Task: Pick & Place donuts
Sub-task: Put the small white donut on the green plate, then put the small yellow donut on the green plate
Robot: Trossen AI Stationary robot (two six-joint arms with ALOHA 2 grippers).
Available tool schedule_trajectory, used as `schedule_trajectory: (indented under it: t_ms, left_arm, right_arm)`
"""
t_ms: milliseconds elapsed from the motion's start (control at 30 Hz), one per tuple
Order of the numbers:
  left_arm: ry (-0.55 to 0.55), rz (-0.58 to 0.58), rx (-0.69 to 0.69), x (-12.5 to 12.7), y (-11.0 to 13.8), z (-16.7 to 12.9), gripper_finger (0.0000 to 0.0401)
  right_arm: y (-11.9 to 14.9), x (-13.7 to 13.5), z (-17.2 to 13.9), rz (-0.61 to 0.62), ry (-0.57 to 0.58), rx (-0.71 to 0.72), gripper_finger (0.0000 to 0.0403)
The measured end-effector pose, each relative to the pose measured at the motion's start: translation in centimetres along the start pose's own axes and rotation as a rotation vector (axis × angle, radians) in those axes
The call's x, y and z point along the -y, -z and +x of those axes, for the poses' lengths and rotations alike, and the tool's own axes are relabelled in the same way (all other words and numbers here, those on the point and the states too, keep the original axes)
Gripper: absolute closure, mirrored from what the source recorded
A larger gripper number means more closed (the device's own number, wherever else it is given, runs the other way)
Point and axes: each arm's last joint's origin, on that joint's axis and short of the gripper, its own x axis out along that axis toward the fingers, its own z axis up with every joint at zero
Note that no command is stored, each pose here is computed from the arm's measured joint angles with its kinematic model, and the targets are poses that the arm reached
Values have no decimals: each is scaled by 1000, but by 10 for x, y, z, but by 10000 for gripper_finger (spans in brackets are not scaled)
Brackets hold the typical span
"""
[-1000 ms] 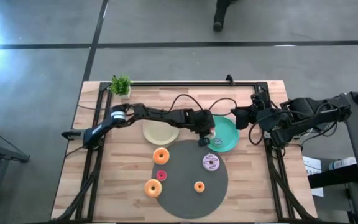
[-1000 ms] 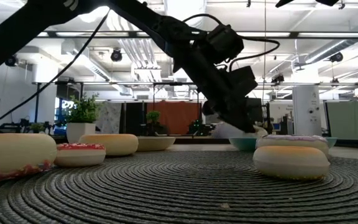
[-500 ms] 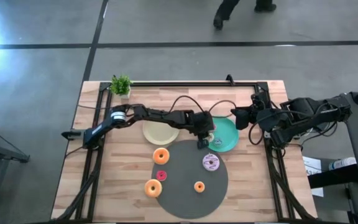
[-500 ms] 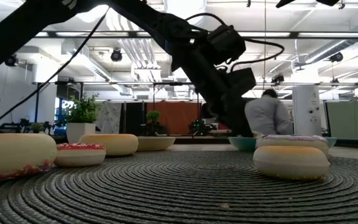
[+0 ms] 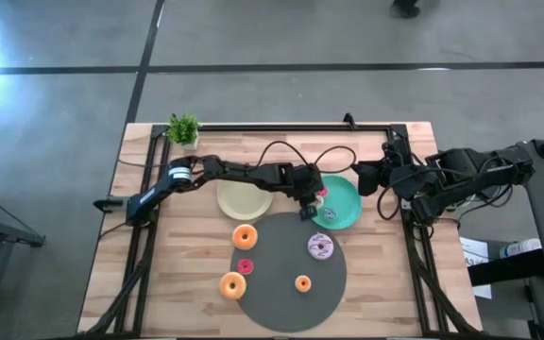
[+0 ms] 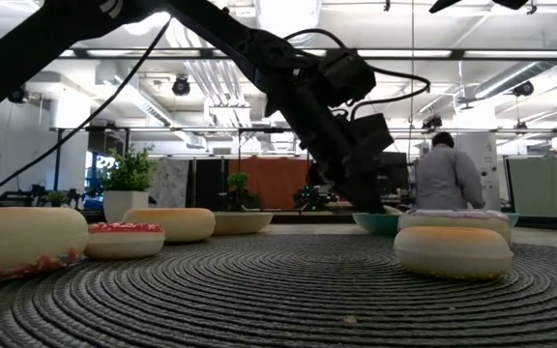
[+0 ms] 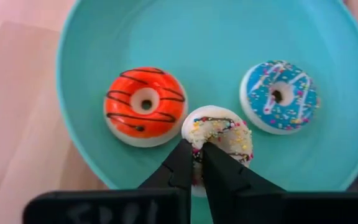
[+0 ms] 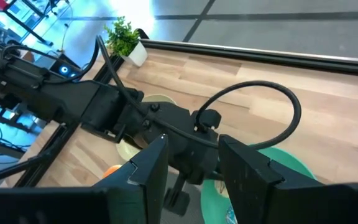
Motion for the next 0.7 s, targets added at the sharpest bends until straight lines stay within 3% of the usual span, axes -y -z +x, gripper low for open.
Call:
schedule_trajectory:
  t_ms: [367, 533, 700]
  left_arm:
    - [10, -1, 2, 1, 0, 0, 282]
    - [5, -4, -20, 0, -3, -13, 271]
    - [5, 14, -15, 2, -15, -45, 270]
  right_arm:
    - [0, 1, 0, -9, 9, -3, 268]
    - [0, 1, 0, -12, 10, -1, 268]
    - [1, 2, 0, -18, 17, -3, 268]
